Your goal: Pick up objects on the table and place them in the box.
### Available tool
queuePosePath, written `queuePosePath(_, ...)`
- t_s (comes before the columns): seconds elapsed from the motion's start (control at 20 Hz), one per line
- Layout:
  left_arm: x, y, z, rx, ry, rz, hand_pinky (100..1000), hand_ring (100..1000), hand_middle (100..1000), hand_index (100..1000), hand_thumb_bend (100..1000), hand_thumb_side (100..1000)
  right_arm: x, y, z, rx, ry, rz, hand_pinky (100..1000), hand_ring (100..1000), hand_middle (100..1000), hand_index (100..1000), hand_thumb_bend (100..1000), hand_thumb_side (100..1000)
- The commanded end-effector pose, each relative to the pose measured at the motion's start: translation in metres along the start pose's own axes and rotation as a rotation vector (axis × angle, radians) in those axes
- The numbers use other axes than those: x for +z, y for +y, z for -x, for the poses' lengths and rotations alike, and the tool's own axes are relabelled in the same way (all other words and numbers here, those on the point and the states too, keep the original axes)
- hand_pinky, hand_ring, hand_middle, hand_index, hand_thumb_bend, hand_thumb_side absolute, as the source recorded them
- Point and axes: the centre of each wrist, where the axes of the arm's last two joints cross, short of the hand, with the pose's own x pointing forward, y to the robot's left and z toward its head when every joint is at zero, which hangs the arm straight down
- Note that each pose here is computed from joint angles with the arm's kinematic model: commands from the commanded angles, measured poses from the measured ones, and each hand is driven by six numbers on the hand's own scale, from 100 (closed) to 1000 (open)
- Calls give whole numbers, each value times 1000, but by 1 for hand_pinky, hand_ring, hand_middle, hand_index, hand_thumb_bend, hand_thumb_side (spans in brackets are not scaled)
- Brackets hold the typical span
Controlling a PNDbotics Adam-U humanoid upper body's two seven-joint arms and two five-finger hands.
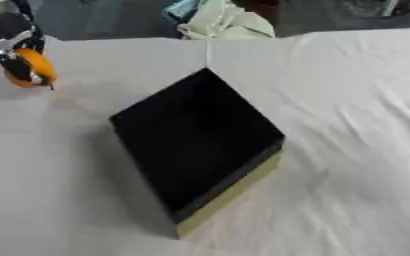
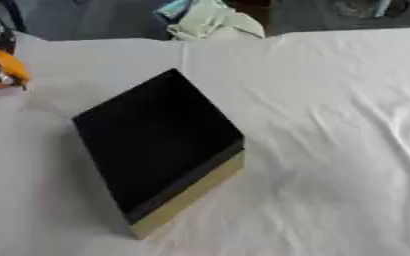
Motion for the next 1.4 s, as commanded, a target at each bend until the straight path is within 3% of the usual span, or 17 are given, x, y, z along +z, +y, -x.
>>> queuePosePath(0.05, 10, 31, 19, -34, -2, -77, 100, 293, 345, 389, 670, 100, -4, -4, -7, 9, -28, -5, 677, 564, 606, 819, 100, 850)
queuePosePath(0.4, 12, 49, 13, -35, -104, -158, 100, 287, 338, 382, 655, 100, -4, -3, -9, 8, -26, -6, 678, 566, 607, 819, 100, 845)
queuePosePath(0.75, 16, 71, -7, -42, -324, -287, 100, 282, 331, 373, 623, 100, -4, -4, -9, 14, -26, -9, 679, 567, 607, 819, 100, 841)
queuePosePath(1.25, 23, 92, -59, 57, -632, -434, 100, 273, 320, 357, 556, 100, -4, -2, -10, 9, -26, -9, 679, 568, 607, 818, 100, 840)
queuePosePath(1.4, 27, 99, -83, 64, -732, -459, 100, 276, 323, 361, 565, 100, -4, -1, -11, 7, -27, -11, 679, 568, 607, 818, 100, 840)
